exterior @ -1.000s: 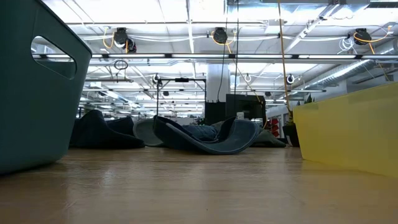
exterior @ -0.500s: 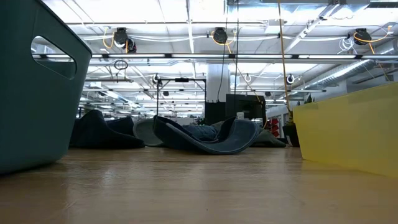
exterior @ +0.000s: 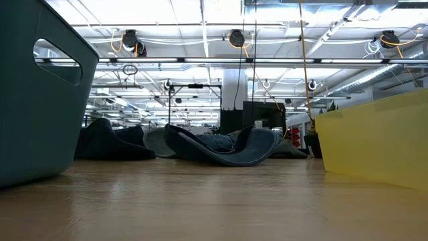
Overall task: Pick & Place hat
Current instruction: Put the right dark blue cap into the blue bin
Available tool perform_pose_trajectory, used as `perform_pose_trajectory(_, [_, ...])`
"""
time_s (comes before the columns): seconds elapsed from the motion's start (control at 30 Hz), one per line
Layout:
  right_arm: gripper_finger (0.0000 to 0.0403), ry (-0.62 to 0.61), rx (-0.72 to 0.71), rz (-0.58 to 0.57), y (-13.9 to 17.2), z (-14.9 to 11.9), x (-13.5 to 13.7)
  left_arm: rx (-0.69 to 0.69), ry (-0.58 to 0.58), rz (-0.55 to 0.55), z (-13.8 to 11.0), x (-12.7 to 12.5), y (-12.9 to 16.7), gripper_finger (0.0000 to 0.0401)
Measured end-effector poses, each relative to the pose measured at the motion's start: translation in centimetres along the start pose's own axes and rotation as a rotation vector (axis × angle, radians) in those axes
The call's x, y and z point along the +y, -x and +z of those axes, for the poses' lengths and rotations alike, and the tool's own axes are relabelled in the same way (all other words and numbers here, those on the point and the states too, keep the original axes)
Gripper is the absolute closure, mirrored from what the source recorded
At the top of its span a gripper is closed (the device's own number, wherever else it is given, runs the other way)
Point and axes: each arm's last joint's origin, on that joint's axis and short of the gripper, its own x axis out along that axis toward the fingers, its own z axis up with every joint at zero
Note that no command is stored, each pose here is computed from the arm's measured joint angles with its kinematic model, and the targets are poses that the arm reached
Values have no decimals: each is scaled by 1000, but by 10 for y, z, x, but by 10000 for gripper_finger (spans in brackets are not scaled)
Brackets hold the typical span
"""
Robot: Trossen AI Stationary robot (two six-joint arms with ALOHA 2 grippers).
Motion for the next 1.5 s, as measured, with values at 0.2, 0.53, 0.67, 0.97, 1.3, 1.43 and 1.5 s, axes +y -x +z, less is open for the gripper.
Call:
perform_pose_trajectory(0.2, [303,-100,60,-116,14,8,-1,-36,-98,114,2,-25,20,393])
perform_pose_trajectory(0.53, [303,-158,153,-717,26,3,-24,-160,-166,396,-22,-54,44,393])
perform_pose_trajectory(0.67, [303,-151,210,-659,29,-5,-33,-203,-183,480,-35,-62,48,393])
perform_pose_trajectory(0.97, [302,-224,286,-743,43,-21,-60,-349,-132,710,-66,-72,56,393])
perform_pose_trajectory(1.3, [302,-259,306,-605,54,-34,-89,-452,-46,919,-88,-68,56,393])
perform_pose_trajectory(1.43, [302,-259,311,-581,55,-38,-95,-478,-12,976,-94,-62,48,393])
perform_pose_trajectory(1.5, [302,-258,312,-583,56,-39,-97,-487,-5,991,-98,-61,44,393])
